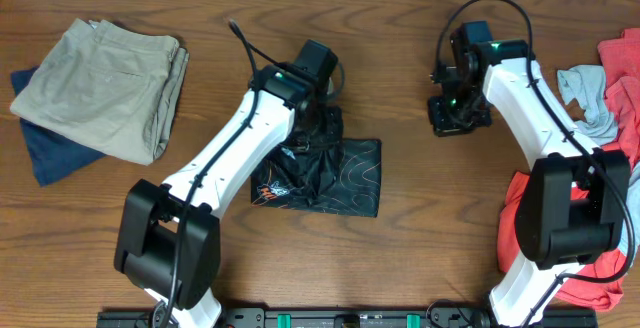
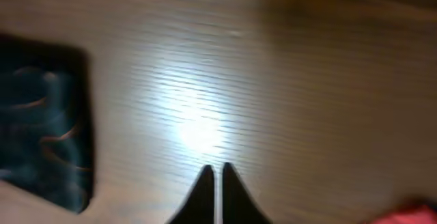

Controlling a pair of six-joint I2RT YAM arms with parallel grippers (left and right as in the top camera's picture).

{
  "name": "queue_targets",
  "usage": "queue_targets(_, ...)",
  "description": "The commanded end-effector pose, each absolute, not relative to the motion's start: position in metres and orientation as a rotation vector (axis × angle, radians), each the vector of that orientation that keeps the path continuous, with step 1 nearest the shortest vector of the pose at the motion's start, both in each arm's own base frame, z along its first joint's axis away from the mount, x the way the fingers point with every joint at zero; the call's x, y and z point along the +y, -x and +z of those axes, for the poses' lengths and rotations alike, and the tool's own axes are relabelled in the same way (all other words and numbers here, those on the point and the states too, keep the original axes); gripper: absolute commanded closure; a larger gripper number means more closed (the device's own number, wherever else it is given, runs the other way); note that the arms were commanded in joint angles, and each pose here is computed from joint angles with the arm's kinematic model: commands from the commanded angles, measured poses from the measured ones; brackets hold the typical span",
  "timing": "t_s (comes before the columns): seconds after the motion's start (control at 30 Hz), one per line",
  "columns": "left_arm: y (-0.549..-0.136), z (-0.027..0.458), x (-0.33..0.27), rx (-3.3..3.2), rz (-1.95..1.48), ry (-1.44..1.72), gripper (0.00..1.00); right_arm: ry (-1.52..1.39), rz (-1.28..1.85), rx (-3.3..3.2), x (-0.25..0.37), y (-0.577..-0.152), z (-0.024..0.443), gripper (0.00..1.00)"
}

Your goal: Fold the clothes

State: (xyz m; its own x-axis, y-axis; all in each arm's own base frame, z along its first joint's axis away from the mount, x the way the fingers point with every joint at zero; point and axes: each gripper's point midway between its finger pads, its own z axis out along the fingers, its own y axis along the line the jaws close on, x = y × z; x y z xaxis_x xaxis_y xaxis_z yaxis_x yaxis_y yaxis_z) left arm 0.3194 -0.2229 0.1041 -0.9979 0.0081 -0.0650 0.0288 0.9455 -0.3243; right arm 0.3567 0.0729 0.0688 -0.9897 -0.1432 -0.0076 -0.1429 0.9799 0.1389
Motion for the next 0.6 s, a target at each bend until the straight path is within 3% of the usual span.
queue_targets(0.0, -0.324, 0.108, -0.222, 3.025, -0.528, -0.041, 0.94, -0.355, -0.378, -3.088, 0.103, -0.345, 0.070, 0.99)
queue_targets(0.57, -0.321, 0.108, -0.222, 3.031, -0.526, -0.075, 0.94, -0.531, -0.414, -3.035, 0.177, -0.302, 0.020, 0.99)
